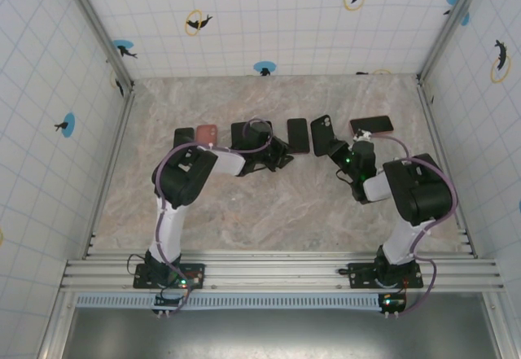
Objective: Take the phone out of the phone case
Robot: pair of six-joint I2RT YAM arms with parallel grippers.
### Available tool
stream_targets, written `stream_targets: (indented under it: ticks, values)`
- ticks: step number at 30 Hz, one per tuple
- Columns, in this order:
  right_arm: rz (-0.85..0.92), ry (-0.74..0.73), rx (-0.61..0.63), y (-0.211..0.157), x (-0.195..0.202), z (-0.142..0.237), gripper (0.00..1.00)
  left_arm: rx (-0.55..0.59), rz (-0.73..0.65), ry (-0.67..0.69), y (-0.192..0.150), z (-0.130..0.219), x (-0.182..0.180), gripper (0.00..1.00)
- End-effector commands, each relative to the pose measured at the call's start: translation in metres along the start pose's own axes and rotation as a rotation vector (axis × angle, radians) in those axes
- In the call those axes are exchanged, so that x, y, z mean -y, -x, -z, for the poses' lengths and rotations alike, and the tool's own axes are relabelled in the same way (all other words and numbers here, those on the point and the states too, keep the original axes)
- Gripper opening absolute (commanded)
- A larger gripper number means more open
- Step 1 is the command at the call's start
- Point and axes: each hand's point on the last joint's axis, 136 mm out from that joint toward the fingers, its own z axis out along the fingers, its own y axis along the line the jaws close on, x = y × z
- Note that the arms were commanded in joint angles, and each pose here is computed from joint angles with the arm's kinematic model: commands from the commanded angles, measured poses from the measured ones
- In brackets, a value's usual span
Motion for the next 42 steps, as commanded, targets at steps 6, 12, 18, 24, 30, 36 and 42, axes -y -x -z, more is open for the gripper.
stream_targets:
  ticks: [6, 12, 18, 24, 30, 36, 42]
  values:
    - [0.058, 0.013, 0.053, 0.011, 0.000, -0.027, 0.00, 0.025, -0.133, 0.008, -0.005, 0.022, 0.032, 0.39]
    - [0.062, 0.009, 0.019, 0.005, 0.006, -0.045, 0.05, 0.072, -0.289, 0.028, 0.002, 0.046, 0.049, 0.42]
    - [0.086, -0.014, -0.012, 0.002, 0.015, -0.052, 0.15, 0.145, -0.391, 0.076, 0.015, 0.072, 0.045, 0.45]
    - [0.145, -0.051, -0.051, -0.002, 0.019, -0.049, 0.30, 0.211, -0.464, 0.140, 0.033, 0.090, 0.035, 0.49]
    - [0.220, -0.107, -0.074, 0.004, 0.023, -0.042, 0.47, 0.244, -0.520, 0.217, 0.052, 0.105, 0.025, 0.61]
    - [0.336, -0.167, -0.093, 0.013, 0.020, -0.034, 0.56, 0.267, -0.612, 0.290, 0.064, 0.117, 0.029, 0.83]
    - [0.473, -0.260, -0.098, 0.032, 0.017, -0.021, 0.67, 0.344, -0.694, 0.340, 0.078, 0.138, 0.037, 0.98]
